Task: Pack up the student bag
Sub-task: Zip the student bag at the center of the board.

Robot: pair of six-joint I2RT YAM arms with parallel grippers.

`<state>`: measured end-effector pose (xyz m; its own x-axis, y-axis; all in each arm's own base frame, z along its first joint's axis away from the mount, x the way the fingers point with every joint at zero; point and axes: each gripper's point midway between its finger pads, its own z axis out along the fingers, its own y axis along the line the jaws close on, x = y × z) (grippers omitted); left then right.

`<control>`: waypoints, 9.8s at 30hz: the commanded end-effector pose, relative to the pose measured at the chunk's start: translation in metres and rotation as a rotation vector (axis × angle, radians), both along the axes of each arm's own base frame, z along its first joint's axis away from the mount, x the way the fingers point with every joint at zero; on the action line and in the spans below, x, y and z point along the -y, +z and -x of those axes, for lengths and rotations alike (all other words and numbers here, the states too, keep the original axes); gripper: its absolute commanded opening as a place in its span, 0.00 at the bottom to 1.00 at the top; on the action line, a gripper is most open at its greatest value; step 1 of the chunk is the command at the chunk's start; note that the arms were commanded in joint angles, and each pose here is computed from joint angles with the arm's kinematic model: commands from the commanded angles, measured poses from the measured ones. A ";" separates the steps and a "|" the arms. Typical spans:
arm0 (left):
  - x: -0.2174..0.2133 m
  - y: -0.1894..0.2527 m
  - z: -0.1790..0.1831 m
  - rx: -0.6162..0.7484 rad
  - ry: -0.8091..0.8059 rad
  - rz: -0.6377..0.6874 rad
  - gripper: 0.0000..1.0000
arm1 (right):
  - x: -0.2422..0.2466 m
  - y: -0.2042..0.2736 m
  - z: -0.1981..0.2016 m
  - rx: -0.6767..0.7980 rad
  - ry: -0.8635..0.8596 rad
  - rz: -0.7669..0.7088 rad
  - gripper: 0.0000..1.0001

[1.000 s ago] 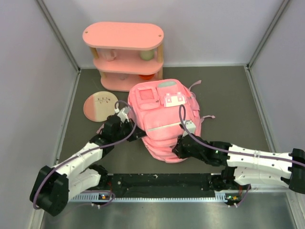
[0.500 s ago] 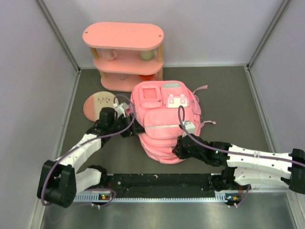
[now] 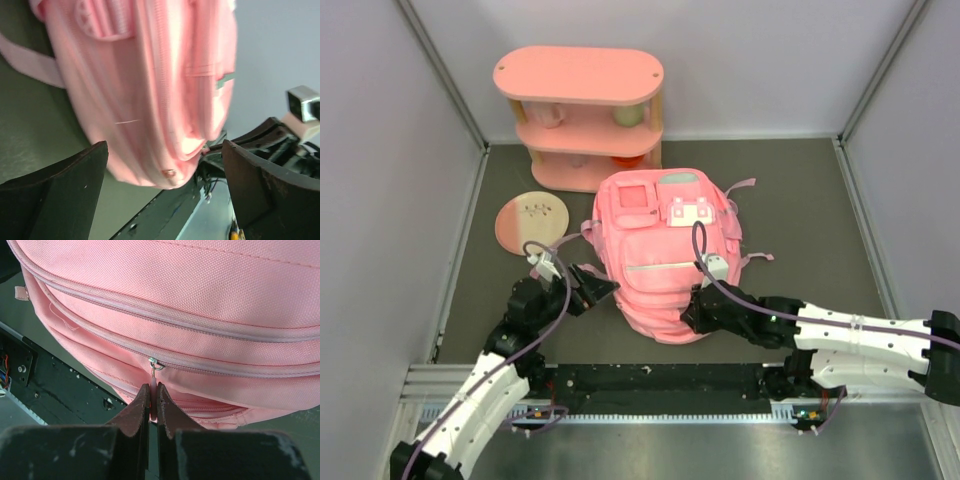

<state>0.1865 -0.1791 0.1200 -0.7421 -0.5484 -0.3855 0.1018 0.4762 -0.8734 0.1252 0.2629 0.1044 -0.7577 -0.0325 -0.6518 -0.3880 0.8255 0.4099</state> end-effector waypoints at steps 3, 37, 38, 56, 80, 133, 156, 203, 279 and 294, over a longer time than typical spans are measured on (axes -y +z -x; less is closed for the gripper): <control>0.001 0.026 -0.005 0.046 0.148 0.090 0.99 | -0.006 0.007 0.002 0.007 0.007 -0.045 0.00; -0.034 0.002 -0.014 0.082 0.195 -0.331 0.00 | 0.016 -0.007 0.000 -0.021 -0.059 0.014 0.00; -0.028 0.005 -0.009 0.085 0.126 -0.314 0.00 | 0.017 -0.007 -0.001 -0.017 -0.060 0.019 0.00; -0.007 0.019 -0.060 0.056 -0.218 -0.462 0.00 | 0.021 -0.004 0.004 -0.024 -0.048 -0.020 0.00; -0.042 0.019 -0.023 0.074 0.235 -0.121 0.98 | 0.012 0.001 -0.002 -0.012 -0.080 -0.081 0.00; 0.035 0.011 -0.007 -0.056 0.225 0.059 0.97 | 0.020 -0.004 -0.002 -0.034 -0.132 -0.103 0.00; -0.038 -0.011 -0.005 -0.015 0.247 -0.306 0.00 | 0.043 0.002 -0.023 0.063 -0.176 0.095 0.00; -0.008 0.002 -0.011 0.012 0.023 -0.314 0.00 | 0.056 -0.023 -0.030 -0.021 -0.009 0.011 0.00; -0.018 -0.003 -0.002 0.011 0.016 -0.346 0.00 | 0.133 -0.002 -0.141 0.156 -0.552 0.198 0.00; -0.012 -0.008 0.007 0.002 -0.027 -0.315 0.00 | 0.133 0.001 -0.186 0.136 -0.600 0.152 0.00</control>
<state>0.1789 -0.1735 0.1149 -0.7677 -0.4003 -0.5004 0.0983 0.6981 -0.7092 0.2685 0.1729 0.0884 -0.7107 0.2146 -0.6700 -0.0328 0.9412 0.3363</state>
